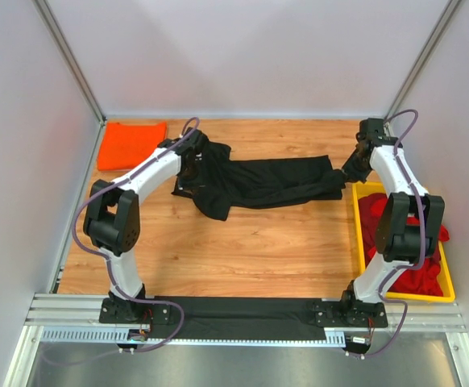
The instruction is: Fold and stack the t-shirts
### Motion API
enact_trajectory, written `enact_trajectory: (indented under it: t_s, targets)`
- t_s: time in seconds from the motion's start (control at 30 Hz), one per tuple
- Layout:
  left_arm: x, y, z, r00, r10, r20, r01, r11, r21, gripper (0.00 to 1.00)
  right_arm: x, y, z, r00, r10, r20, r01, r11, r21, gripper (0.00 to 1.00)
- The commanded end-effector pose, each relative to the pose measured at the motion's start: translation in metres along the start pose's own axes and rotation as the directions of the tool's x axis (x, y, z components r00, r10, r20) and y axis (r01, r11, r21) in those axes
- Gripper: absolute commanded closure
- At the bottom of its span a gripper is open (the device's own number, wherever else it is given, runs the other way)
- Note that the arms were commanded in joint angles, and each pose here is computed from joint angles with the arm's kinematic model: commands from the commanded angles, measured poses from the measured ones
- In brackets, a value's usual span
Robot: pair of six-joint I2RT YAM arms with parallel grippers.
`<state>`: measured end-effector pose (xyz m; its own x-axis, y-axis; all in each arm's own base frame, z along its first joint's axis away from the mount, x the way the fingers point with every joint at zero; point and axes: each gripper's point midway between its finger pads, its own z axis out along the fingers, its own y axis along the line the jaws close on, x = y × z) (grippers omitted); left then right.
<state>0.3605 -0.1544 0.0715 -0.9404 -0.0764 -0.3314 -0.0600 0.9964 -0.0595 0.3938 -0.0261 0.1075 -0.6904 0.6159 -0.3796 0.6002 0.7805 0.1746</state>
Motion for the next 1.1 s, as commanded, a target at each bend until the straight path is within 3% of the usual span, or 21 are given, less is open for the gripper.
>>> enact_trajectory:
  t_s: [0.0, 0.07, 0.17, 0.33, 0.53, 0.57, 0.67, 0.73, 0.87, 1.07]
  targets:
    - [-0.004, -0.004, -0.056, 0.997, 0.029, 0.068, -0.025, 0.998, -0.053, 1.0, -0.008, -0.001, -0.018, 0.999, -0.014, 0.047, 0.015, 1.0, -0.018, 1.0]
    - [-0.01, -0.01, -0.06, 0.997, 0.034, 0.065, -0.031, 0.998, -0.049, 1.0, -0.008, -0.002, -0.018, 0.999, -0.021, 0.042, 0.022, 1.0, -0.012, 1.0]
    - [-0.014, -0.014, -0.044, 0.998, 0.055, 0.022, -0.053, 0.996, -0.071, 1.0, -0.01, -0.005, -0.017, 0.999, -0.021, 0.043, 0.021, 1.0, -0.006, 1.0]
    - [-0.03, -0.043, -0.001, 0.991, 0.133, -0.013, -0.133, 0.991, 0.005, 0.99, -0.011, -0.005, -0.011, 0.999, -0.008, 0.032, 0.009, 1.0, -0.013, 1.0]
    - [-0.059, -0.086, 0.011, 0.965, 0.258, 0.054, -0.263, 0.948, 0.179, 0.86, -0.011, -0.004, -0.009, 1.0, -0.01, 0.028, 0.011, 1.0, -0.018, 1.0]
    - [-0.061, -0.089, 0.009, 0.962, 0.267, 0.056, -0.272, 0.943, 0.191, 0.77, -0.011, -0.004, -0.01, 1.0, -0.012, 0.028, 0.012, 1.0, -0.016, 1.0]
    - [-0.065, -0.08, -0.014, 0.955, 0.287, 0.078, -0.296, 0.942, 0.159, 0.63, -0.013, -0.006, -0.012, 0.999, -0.021, 0.036, 0.021, 1.0, -0.005, 1.0]
    - [-0.06, -0.061, -0.018, 0.954, 0.289, 0.077, -0.295, 0.952, 0.086, 0.6, -0.014, -0.006, -0.014, 0.999, -0.02, 0.043, 0.021, 1.0, -0.006, 1.0]
    - [-0.047, -0.039, -0.035, 0.958, 0.257, 0.124, -0.27, 0.958, 0.098, 0.58, -0.015, -0.004, -0.017, 0.999, -0.018, 0.045, 0.019, 1.0, -0.02, 1.0]
    - [-0.012, -0.01, -0.008, 0.979, 0.194, 0.057, -0.199, 0.975, 0.096, 0.6, -0.017, -0.003, -0.021, 0.999, -0.022, 0.05, 0.023, 0.999, -0.024, 1.0]
